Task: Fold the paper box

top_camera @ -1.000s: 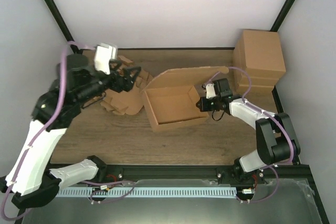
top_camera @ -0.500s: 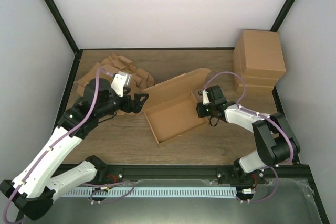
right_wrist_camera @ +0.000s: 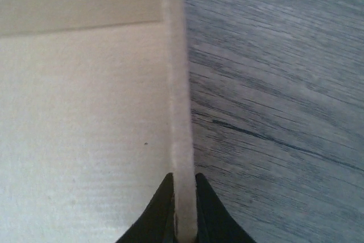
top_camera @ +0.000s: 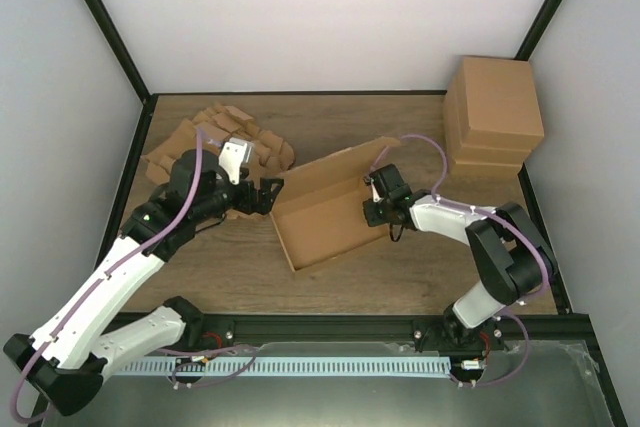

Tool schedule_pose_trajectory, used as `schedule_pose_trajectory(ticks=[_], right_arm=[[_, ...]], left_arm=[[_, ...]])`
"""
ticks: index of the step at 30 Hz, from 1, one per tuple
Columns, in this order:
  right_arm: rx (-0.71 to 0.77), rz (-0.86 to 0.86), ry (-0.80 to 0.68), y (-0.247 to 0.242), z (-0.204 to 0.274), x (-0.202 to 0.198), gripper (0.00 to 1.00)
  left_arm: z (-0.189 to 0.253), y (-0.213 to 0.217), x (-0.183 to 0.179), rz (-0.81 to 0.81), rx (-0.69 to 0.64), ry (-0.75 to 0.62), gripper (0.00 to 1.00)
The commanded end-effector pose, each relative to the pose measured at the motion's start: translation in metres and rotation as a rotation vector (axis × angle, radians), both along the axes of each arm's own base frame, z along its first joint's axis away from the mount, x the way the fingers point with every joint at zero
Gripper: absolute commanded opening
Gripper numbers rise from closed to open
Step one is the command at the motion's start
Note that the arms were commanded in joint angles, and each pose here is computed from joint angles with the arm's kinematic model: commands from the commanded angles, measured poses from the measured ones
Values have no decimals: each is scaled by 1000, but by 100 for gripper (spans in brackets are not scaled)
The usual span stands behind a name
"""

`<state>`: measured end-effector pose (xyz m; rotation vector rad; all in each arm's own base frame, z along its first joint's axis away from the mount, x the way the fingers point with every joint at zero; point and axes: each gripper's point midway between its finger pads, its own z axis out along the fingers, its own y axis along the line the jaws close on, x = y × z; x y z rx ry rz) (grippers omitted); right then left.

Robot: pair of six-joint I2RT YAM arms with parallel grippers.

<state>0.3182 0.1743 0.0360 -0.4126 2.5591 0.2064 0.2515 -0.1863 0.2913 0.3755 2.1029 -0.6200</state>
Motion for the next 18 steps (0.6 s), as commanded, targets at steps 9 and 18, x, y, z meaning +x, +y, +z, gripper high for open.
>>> schedule_pose_trajectory(ticks=[9, 18], right_arm=[[-46, -55, 4, -6, 13, -2, 23], [175, 59, -81, 18, 74, -5, 57]], left_arm=[[1, 17, 6, 76, 63, -27, 100], [-19, 50, 10, 264, 20, 16, 100]])
